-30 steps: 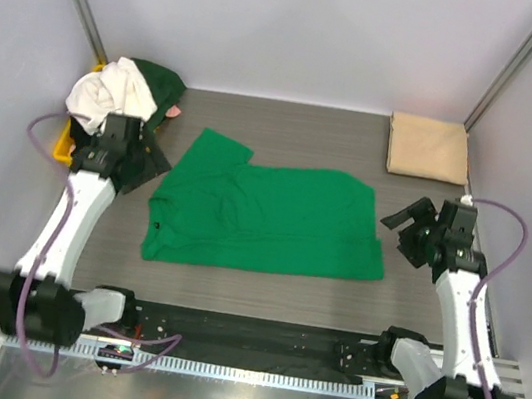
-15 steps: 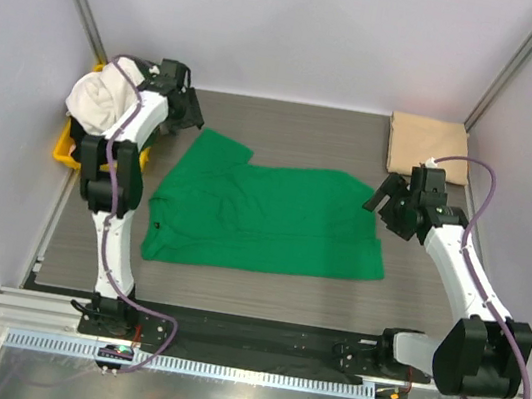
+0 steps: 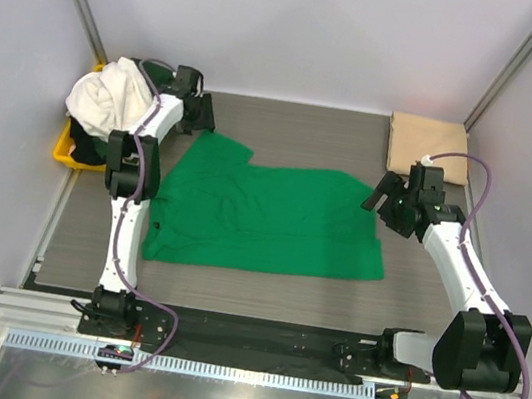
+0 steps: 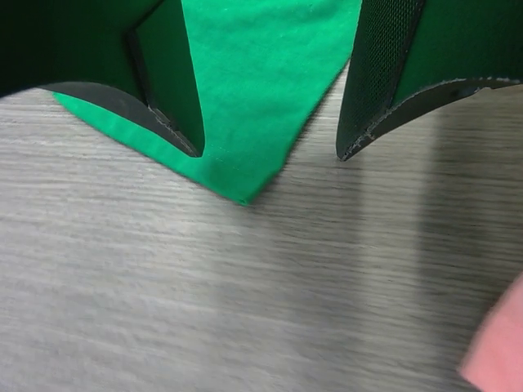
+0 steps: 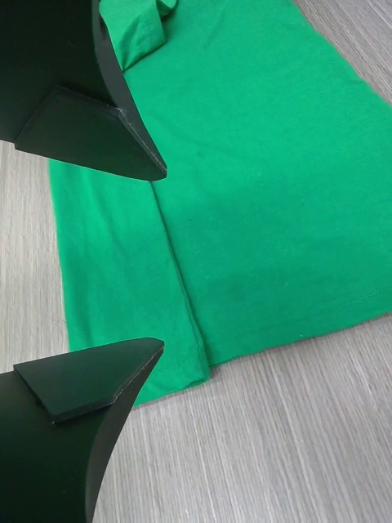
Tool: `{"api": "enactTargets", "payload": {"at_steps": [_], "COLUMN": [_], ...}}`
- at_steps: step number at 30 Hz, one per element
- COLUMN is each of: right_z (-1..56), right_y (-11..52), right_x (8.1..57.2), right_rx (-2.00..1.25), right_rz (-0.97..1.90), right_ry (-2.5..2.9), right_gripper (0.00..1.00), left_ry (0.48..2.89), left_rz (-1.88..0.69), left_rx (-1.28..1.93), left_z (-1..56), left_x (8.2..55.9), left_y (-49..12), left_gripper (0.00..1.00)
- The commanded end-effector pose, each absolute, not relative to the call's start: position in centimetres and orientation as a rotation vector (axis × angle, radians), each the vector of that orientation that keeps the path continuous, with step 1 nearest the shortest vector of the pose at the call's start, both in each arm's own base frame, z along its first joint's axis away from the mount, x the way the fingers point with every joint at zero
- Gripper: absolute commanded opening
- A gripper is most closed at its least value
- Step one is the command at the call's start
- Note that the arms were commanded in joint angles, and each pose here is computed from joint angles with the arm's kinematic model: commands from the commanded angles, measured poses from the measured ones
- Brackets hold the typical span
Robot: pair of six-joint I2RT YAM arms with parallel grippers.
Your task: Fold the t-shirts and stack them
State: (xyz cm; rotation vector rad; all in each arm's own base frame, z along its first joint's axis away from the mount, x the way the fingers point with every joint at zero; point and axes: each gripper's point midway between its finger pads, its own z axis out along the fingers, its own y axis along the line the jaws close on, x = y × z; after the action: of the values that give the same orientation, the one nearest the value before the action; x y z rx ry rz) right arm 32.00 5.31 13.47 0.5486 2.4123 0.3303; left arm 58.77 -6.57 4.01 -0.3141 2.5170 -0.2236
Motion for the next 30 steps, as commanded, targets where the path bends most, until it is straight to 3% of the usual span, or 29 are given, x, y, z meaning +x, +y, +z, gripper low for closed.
{"api": "enactTargets", "payload": {"at_steps": [1,5,7,10,11,14,19,30], "right_z": [15.1,14.0,13.4,12.5,11.9,10.2,8.8,3.1], "right_y": [5.0,5.1,4.9,5.1,5.3,4.4,3.7,4.3], "right_x": [33.9,35.8,37.3,39.7,40.3,42.6,46.6,48.8], "right_rx": [0.504,0.506,0.515,0.511,0.507,0.533,0.553,0.520], "right_rz": [0.314,0.293,0.275,0.252,0.247,0.156,0.073,0.001], "right_ry": [2.342,2.381,2.399,2.425,2.444,2.471,2.464,2.566], "right_gripper": [0.84,0.84,0.84,0.81,0.78,0.69,0.60,0.60], "left_ry": [2.516,2.525,2.527,2.539,2.547,2.548,2.529,2.508], "left_rz": [-0.237,-0.248,-0.247,-0.253,-0.261,-0.308,-0.424,-0.466], "left_rx": [-0.194,-0.173,-0.177,-0.176,-0.178,-0.204,-0.181,-0.202], "left_z": [3.2,3.0,2.8,2.7,2.5,2.5,2.6,3.0], "left_x": [58.8,58.8,59.0,59.1,59.0,59.0,59.0,58.9], "left_y": [-8.6,-9.4,-9.4,-9.5,-9.5,-9.3,-9.5,-9.2], "left_gripper": [0.66,0.59,0.49,0.30,0.15,0.00,0.00,0.00]}}
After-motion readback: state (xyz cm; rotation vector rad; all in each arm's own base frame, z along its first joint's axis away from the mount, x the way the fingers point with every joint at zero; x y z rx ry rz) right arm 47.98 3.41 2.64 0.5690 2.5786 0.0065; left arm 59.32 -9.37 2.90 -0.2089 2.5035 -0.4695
